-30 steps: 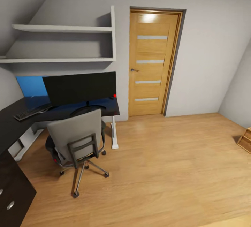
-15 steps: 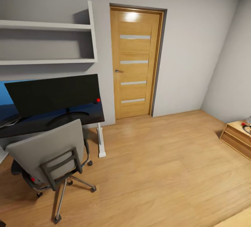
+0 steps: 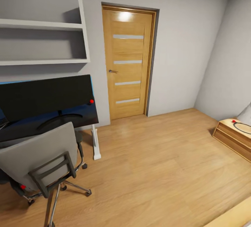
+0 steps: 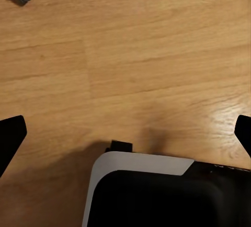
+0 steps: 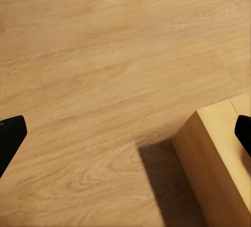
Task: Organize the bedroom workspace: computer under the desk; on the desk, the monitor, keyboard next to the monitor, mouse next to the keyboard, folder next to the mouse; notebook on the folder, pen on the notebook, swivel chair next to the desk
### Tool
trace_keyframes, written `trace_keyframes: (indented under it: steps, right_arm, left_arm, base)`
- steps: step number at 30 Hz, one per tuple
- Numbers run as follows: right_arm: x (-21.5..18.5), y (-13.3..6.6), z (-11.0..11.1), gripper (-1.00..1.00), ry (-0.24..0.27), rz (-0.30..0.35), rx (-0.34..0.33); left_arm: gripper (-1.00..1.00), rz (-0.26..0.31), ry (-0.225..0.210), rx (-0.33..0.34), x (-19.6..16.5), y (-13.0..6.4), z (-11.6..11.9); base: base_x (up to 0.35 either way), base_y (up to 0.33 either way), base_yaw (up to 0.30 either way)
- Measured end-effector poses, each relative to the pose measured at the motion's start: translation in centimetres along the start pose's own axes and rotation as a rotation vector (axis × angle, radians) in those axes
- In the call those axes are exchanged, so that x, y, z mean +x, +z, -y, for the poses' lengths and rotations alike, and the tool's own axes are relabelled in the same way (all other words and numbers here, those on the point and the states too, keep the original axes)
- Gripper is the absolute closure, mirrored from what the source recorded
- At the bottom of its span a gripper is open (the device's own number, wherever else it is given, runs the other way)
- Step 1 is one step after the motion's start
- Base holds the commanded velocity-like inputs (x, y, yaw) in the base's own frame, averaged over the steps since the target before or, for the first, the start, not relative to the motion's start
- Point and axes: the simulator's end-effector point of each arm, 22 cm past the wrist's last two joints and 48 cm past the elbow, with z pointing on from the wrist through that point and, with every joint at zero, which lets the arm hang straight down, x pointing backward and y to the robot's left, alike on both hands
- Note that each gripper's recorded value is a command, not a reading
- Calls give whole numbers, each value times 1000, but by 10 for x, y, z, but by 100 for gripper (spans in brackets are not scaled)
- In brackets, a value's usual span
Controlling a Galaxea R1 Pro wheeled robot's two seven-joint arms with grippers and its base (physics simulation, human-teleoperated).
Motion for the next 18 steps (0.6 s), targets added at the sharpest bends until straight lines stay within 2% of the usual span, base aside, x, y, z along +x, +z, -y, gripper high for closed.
trace_keyframes:
  steps: [18]
  right_arm:
    - [0, 0, 1, -100, 0, -1, 2]
  left_arm:
    - [-100, 0, 0, 0, 0, 0, 0]
  base:
    - [318, 0, 0]
